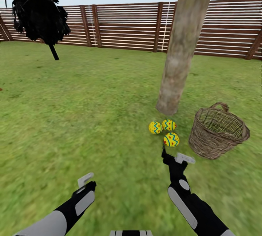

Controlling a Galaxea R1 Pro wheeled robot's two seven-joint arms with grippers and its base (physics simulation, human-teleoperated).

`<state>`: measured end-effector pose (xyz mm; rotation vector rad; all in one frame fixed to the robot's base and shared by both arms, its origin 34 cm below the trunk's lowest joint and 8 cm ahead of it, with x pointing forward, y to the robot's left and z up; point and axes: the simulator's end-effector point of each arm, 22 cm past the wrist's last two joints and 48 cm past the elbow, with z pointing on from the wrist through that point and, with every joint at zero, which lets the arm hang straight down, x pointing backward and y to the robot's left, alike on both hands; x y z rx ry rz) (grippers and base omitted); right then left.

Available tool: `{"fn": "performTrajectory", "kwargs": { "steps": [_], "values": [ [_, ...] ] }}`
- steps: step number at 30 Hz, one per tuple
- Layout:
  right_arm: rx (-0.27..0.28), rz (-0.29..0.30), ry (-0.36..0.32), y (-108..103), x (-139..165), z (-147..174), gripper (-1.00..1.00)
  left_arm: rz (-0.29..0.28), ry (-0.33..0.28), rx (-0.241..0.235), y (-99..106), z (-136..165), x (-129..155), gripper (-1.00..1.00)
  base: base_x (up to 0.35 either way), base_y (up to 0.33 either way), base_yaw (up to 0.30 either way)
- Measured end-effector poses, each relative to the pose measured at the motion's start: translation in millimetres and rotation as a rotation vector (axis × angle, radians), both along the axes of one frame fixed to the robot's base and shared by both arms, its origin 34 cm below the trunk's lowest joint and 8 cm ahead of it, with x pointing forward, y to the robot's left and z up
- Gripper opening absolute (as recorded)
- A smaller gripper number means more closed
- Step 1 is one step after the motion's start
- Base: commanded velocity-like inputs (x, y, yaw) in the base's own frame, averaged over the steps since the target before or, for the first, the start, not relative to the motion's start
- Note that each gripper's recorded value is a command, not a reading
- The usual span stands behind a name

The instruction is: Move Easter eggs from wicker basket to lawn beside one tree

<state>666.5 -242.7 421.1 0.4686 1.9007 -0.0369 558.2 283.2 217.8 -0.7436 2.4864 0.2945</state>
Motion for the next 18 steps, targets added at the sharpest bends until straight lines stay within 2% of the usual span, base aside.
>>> {"fn": "performTrajectory", "kwargs": {
  "steps": [2,3,6,7,8,9,10,11,15,18],
  "values": [
    [-0.038,-0.012,0.058,-10.7,-10.4,-20.4,1.0,0.019,-0.038,0.018,9.6,4.0,2.2,1.0,0.0,0.0,0.0],
    [-0.08,-0.031,0.131,-24.4,-27.5,-49.5,1.0,0.037,-0.067,0.041,23.2,6.5,2.6,1.0,0.0,0.0,0.0],
    [-0.114,-0.043,0.2,-34.5,-54.6,-75.3,1.0,0.045,-0.088,0.06,38.3,12.8,4.7,1.0,0.0,0.0,0.0],
    [-0.14,-0.038,0.265,-38.2,-90.9,-101.7,1.0,0.025,-0.098,0.044,43.1,9.4,3.6,1.0,0.0,0.0,0.0],
    [-0.154,-0.032,0.287,-39.0,-111.2,-111.9,1.0,0.008,-0.102,0.033,44.3,7.3,2.3,1.0,0.0,0.0,0.0],
    [-0.17,-0.027,0.284,-40.0,-122.0,-114.7,1.0,-0.012,-0.109,0.015,43.3,5.2,1.8,1.0,0.0,0.0,0.0],
    [-0.203,-0.032,0.271,-47.3,-143.8,-122.6,1.0,-0.06,-0.125,-0.033,38.1,0.1,1.4,1.0,0.0,0.0,0.0],
    [-0.218,-0.04,0.261,-52.5,-154.5,-126.2,1.0,-0.079,-0.132,-0.051,38.5,-0.9,0.6,1.0,0.0,0.0,0.0],
    [-0.256,-0.068,0.24,-69.7,-179.6,-136.2,1.0,-0.098,-0.135,-0.059,48.1,0.1,-5.7,1.0,0.0,0.0,0.0],
    [-0.291,-0.097,0.22,-85.4,-205.6,-146.2,1.0,-0.088,-0.092,-0.033,64.8,-5.6,-27.3,1.0,0.0,0.0,0.0]
  ]
}}
